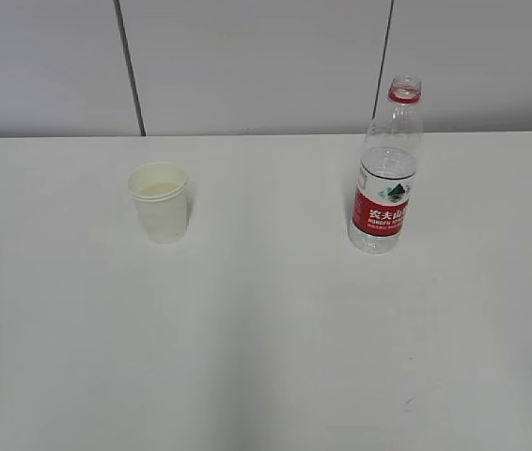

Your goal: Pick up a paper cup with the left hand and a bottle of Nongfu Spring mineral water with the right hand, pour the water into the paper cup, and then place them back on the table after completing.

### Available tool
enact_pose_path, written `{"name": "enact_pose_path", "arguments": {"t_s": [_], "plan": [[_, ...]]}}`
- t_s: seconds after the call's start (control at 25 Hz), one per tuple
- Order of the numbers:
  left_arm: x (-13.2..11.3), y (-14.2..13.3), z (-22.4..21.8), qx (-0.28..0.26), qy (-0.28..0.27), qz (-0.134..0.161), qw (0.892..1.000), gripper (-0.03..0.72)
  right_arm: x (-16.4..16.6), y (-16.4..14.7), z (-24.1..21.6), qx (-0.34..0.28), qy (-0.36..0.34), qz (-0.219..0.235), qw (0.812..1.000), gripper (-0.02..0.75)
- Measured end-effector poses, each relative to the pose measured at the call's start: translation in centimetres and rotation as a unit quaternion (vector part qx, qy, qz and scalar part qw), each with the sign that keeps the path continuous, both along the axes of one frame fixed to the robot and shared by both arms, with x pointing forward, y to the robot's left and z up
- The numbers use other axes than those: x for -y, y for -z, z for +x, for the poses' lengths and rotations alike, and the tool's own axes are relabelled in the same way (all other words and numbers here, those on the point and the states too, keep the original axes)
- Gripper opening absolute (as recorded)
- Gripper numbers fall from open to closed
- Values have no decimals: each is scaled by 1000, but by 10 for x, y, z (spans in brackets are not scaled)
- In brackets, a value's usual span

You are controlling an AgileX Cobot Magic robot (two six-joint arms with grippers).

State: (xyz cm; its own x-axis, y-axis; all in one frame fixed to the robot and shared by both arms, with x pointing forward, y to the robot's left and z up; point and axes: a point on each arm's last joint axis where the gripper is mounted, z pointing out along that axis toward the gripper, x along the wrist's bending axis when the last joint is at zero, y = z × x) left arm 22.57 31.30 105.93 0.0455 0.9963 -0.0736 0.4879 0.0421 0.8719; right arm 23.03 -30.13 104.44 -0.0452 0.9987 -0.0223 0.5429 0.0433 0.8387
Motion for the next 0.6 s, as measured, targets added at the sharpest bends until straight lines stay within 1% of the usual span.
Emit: {"name": "enact_pose_path", "arguments": {"t_s": [0.2, 0.6], "plan": [[4, 2, 3, 7, 16, -11, 1000, 342, 0, 0, -3, 12, 0, 1, 1000, 587], [4, 2, 4, 9, 18, -9, 1000, 332, 2, 0, -3, 13, -2, -17, 1000, 587]]}}
